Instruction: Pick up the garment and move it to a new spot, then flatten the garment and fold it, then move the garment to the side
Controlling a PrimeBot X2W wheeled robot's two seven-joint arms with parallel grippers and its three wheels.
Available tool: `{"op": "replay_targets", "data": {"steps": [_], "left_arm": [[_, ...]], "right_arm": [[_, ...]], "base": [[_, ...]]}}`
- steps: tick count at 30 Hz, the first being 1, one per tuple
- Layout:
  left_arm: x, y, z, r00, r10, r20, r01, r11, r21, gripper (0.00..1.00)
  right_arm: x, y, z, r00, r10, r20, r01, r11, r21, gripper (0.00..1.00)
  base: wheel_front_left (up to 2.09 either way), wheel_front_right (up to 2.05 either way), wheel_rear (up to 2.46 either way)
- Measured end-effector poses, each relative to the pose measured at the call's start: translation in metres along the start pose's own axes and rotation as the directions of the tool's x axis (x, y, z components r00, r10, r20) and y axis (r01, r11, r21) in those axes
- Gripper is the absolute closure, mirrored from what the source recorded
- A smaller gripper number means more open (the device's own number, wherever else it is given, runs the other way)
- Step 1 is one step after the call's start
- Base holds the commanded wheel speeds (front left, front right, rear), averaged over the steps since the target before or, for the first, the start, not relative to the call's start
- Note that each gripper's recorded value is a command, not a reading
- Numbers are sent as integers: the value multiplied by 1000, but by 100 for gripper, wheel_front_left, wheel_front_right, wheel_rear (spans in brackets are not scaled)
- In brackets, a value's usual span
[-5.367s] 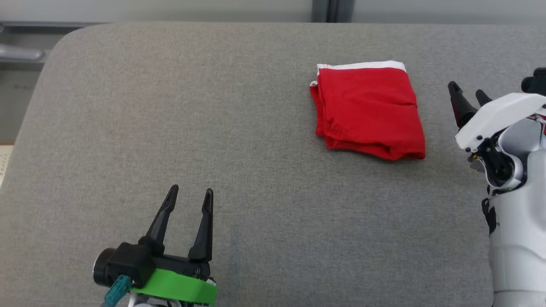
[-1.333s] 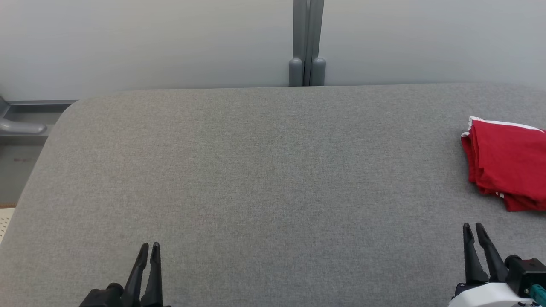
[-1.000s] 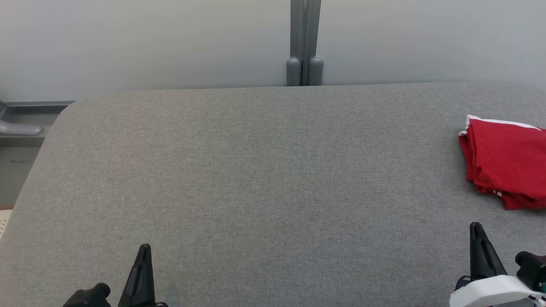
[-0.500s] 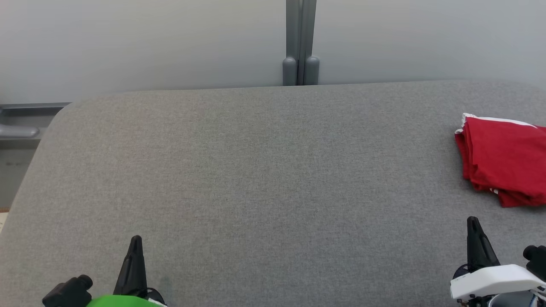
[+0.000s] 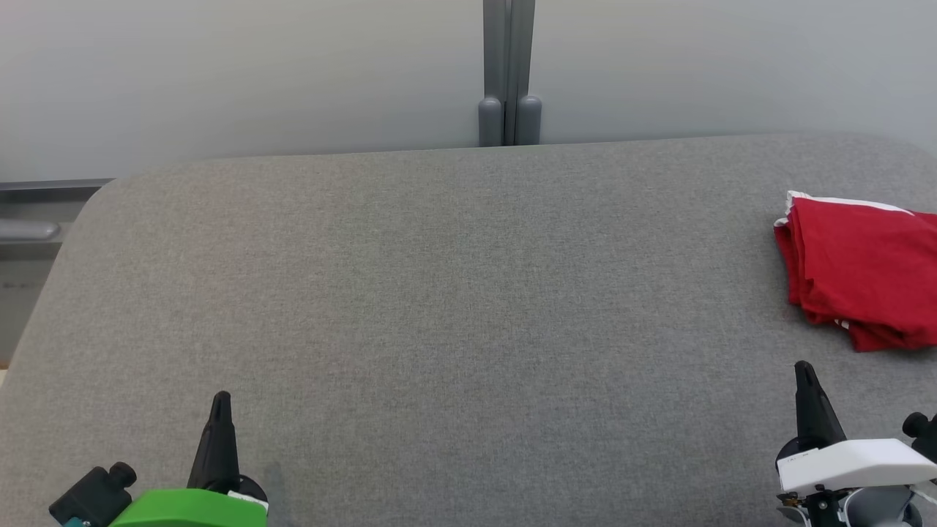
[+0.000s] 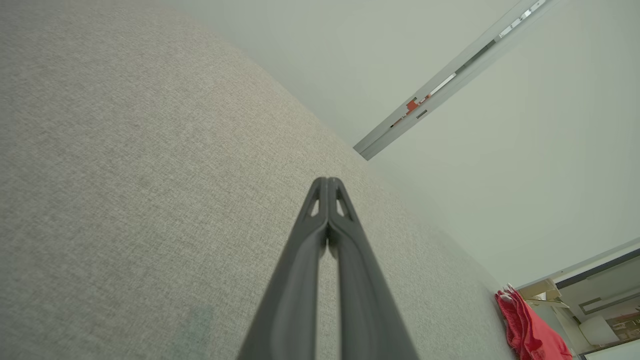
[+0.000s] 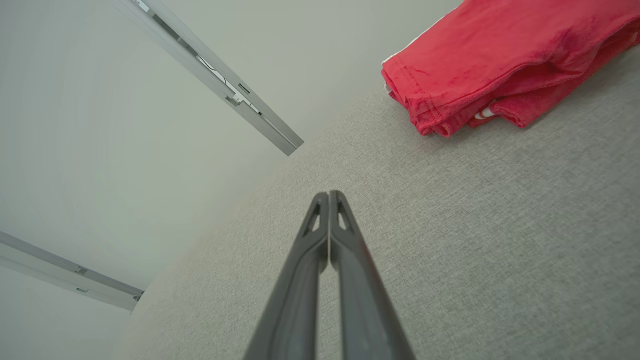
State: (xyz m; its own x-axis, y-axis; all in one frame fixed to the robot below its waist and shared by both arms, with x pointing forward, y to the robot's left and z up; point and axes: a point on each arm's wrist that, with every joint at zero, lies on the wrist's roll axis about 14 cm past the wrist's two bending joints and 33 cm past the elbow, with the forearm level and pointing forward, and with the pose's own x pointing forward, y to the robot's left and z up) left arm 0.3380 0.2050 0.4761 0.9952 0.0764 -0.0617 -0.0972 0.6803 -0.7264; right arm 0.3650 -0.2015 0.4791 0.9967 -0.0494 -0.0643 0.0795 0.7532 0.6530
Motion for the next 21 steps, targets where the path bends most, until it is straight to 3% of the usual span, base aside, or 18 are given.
{"op": "replay_targets", "data": {"steps": [21], "left_arm": [[14, -4, 4, 1000, -3, -12, 0, 972, -234, 100]], "right_arm": [[8, 5, 4, 1000, 4, -7, -3, 964, 266, 100]], "base": [[0, 0, 0]]}}
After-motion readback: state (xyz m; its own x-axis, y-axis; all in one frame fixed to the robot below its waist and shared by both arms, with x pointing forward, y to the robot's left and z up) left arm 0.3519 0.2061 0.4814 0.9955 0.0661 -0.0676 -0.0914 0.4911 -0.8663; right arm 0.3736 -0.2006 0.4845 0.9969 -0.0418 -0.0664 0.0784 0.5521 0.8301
